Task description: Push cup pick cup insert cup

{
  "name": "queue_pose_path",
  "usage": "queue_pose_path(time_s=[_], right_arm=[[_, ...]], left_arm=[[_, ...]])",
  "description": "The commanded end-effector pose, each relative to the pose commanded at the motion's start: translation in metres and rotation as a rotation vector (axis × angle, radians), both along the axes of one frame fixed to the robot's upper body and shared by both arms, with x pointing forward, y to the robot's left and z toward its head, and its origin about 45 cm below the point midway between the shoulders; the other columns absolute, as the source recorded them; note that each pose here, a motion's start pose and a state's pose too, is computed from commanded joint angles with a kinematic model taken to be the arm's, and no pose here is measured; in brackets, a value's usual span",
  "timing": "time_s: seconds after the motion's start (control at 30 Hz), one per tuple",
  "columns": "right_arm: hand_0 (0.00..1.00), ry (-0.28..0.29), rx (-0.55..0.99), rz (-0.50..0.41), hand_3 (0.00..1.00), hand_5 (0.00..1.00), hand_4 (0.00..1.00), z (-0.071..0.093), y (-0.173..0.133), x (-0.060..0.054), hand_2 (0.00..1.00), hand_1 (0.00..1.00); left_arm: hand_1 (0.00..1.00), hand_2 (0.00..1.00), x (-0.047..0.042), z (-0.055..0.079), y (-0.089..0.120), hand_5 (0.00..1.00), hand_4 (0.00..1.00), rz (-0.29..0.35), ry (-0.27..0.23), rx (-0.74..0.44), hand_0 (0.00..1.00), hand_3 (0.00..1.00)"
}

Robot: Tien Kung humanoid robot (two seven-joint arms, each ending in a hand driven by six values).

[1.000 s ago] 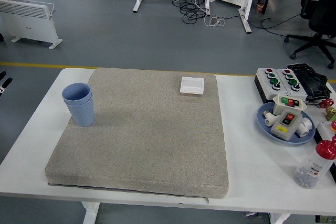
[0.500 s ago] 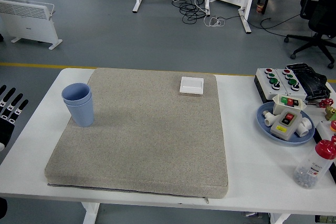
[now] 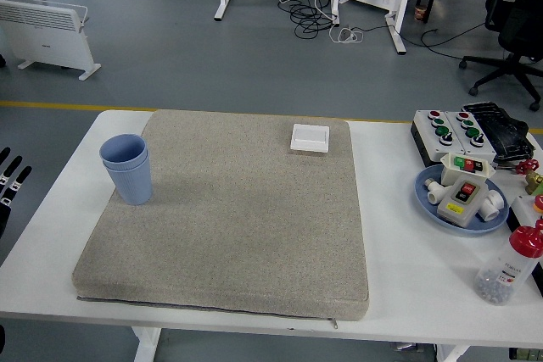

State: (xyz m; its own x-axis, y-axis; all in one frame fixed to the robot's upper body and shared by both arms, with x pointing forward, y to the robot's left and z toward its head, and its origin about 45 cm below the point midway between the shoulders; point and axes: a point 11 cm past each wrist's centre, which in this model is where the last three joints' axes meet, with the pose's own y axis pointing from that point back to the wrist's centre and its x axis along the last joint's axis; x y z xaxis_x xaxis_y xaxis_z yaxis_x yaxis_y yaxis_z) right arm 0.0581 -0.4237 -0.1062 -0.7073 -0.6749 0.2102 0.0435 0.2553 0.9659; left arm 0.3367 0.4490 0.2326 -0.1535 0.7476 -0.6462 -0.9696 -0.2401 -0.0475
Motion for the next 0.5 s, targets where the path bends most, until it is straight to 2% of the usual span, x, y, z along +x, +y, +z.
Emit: queue_pose_path(time_s=[0.27, 0.5], right_arm=[[0.733, -0.004, -0.011, 0.014, 0.597, 0.468, 0.155, 0.0027, -0.0048, 0.0062, 0.702, 0.671], [0.733, 0.002, -0.014, 0.015, 0.597, 0.467, 0.155, 0.0024, -0.0058, 0.0026, 0.702, 0.671]], left_arm=[[0.696, 0.707, 0.0007, -0.0003, 0.0019, 0.998, 0.624, 0.024, -0.008, -0.009, 0.713, 0.660], [0.697, 0.707, -0.0005, -0.0031, 0.0017, 0.998, 0.624, 0.031, -0.001, 0.000, 0.713, 0.660]])
